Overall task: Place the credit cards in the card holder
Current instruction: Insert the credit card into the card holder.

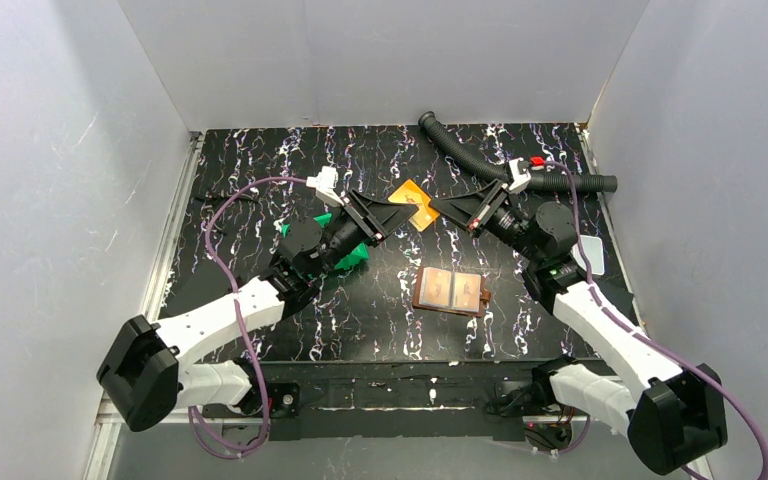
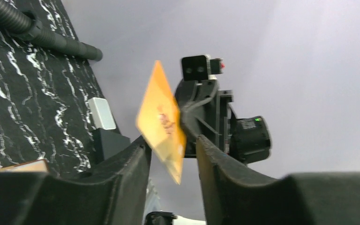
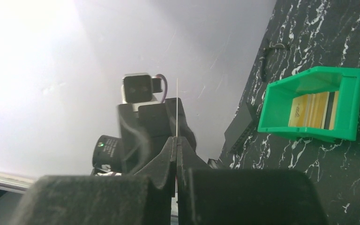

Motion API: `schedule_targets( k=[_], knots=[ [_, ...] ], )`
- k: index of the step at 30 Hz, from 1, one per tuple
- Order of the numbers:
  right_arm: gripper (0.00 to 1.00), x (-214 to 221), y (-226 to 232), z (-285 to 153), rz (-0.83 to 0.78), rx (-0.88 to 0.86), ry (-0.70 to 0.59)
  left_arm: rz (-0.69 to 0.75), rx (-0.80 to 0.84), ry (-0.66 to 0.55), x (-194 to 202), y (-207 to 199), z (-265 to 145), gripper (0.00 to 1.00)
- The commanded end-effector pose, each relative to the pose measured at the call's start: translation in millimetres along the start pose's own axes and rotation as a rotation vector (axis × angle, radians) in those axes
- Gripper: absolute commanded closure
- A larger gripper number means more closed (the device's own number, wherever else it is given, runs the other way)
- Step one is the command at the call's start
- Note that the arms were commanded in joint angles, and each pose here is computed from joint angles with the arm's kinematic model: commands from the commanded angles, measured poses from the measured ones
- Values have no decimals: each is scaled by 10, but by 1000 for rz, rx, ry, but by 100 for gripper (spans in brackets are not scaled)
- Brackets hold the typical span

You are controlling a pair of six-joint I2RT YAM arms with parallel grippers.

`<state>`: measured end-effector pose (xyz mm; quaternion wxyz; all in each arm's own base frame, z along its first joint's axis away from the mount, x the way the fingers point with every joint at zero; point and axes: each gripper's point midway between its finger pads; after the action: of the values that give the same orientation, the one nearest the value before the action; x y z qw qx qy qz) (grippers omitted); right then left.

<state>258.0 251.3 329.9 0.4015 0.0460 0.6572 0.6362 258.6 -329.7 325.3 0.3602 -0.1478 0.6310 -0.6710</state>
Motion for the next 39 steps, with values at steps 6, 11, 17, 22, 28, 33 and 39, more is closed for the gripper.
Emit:
schedule_targets(
  k=[6, 11, 17, 22, 28, 33, 39],
  knots=[
    [62, 225, 220, -165, -268, -21, 218, 73, 70, 53, 53, -217, 77, 100],
    [57, 552, 342, -407, -351, -162, 395, 118, 130, 312, 407, -300, 17, 100],
    [59, 659, 556, -605, -394, -262, 438, 92, 138, 463, 584, -216, -149, 100],
    [53, 687, 560, -691, -404, -273, 438, 84, 148, 485, 566, -237, -246, 100],
    [63, 660, 523, -688, -358, -287, 410, 68, 145, 512, 537, -215, -296, 100],
    [84, 598, 407, -655, -328, -255, 374, 52, 143, 560, 580, -192, -271, 100],
    [99, 514, -678, -719, -355, 212, 368, 29, -304, 486, 504, 702, -205, 66]
  ],
)
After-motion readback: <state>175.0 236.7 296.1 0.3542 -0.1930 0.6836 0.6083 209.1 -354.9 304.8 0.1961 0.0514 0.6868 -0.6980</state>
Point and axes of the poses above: each gripper's point midway between its finger pads, its own z axis out along the fingers, its own y axis along the line the jaws close on, x = y × z, and after that the axes turned 9 degrees about -z, right-handed
